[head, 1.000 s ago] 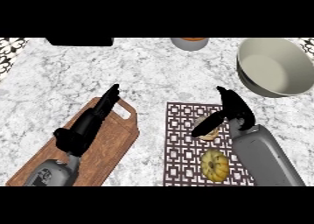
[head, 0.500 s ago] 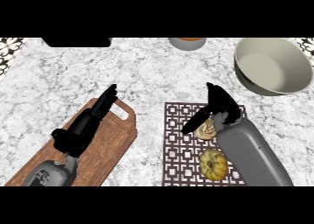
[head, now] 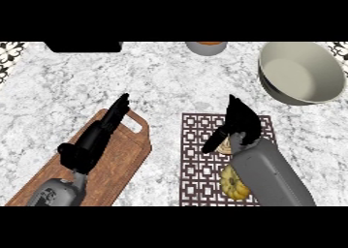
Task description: Pick the cupcake from the placemat and place it in the bowl
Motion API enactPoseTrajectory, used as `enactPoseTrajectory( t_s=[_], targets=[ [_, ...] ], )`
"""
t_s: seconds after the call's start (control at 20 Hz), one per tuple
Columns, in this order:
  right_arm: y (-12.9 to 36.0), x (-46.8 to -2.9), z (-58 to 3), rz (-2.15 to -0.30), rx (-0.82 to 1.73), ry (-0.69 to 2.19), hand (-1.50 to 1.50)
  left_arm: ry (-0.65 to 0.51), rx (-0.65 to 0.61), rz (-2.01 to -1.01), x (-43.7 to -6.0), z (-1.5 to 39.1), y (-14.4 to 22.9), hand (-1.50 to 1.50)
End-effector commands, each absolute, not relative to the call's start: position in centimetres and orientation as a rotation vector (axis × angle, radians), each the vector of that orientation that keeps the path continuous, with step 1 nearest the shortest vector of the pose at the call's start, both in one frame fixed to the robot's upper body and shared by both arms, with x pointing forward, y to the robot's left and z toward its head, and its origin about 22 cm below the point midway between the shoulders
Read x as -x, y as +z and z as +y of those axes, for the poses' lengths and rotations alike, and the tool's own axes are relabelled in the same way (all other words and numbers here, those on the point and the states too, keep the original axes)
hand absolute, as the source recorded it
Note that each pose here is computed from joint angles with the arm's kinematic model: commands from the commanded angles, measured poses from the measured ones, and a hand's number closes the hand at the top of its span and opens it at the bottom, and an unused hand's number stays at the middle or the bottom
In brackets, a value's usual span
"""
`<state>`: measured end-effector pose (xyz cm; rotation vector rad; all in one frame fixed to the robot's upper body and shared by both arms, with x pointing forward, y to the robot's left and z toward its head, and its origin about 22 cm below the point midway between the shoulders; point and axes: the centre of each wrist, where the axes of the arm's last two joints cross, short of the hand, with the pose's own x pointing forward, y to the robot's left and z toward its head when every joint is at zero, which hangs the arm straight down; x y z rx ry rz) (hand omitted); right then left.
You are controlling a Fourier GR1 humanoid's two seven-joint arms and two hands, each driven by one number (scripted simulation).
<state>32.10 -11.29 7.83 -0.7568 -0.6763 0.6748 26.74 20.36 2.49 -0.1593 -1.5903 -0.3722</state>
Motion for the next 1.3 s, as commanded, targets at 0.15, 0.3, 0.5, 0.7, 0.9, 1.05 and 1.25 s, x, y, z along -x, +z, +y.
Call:
enactPoseTrajectory(
  t_s=[0.15, 0.3, 0.5, 0.7, 0.9, 1.05, 1.25],
  targets=[
    [6.7, -31.6, -11.5, -0.454, 0.894, 0.61, -1.5, -0.371, 0.169, -1.585, -26.7, 20.3, 3.3, 0.0],
    [6.1, -31.4, -11.4, -0.42, 0.879, 0.582, -1.5, -0.373, 0.167, -1.584, -25.7, 21.9, 3.9, 0.0],
    [5.3, -30.8, -11.1, -0.42, 0.846, 0.573, -1.5, -0.365, 0.165, -1.574, -26.1, 20.4, 3.3, 0.0],
    [3.8, -30.4, -12.1, -0.41, 0.847, 0.582, -1.5, -0.38, 0.167, -1.593, -26.6, 20.3, 3.1, 0.0],
    [2.2, -30.6, -12.9, -0.44, 0.836, 0.571, -1.5, -0.394, 0.159, -1.572, -25.5, 21.2, 1.8, 0.0],
    [1.4, -30.8, -13.6, -0.455, 0.831, 0.583, -1.5, -0.382, 0.169, -1.597, -26.1, 20.3, 2.8, 0.0],
    [2.1, -31.6, -13.2, -0.552, 0.894, 0.612, 1.5, -0.38, 0.168, -1.581, -25.7, 20.1, 1.7, 0.0]
  ],
)
